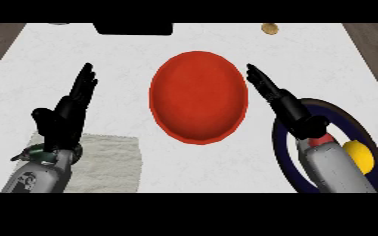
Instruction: Pick the bell pepper from the plate and place it in the bowl
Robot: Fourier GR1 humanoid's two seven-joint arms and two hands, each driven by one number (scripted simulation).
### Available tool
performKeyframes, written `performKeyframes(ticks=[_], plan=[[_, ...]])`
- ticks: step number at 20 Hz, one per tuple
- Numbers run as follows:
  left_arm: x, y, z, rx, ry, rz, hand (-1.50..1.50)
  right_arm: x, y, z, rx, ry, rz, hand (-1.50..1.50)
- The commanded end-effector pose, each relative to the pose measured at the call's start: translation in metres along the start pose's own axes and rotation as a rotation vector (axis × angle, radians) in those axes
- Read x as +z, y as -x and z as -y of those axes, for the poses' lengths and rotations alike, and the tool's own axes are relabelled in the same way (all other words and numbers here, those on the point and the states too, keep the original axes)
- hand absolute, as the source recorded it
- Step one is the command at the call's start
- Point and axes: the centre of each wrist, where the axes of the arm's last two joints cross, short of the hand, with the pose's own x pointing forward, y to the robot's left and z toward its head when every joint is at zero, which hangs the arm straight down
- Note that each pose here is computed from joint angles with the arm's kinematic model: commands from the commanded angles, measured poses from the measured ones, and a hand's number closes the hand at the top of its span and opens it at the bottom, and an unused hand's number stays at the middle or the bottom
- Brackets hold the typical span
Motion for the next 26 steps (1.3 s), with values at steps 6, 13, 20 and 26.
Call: performKeyframes(ticks=[6,13,20,26], plan=[[0.012,0.004,0.006,0.049,0.031,0.049,0.0,0.063,0.022,0.012,0.439,0.182,-0.401,1.5],[0.009,0.003,0.009,0.098,0.014,0.016,0.0,0.097,0.013,0.009,0.575,0.722,0.055,-1.5],[0.016,0.005,0.033,0.097,0.075,0.023,0.0,0.13,-0.04,-0.022,0.772,0.798,0.137,-1.5],[0.005,0.002,0.029,0.09,0.069,0.031,0.0,0.143,-0.096,-0.019,0.859,0.846,-0.078,-1.5]])
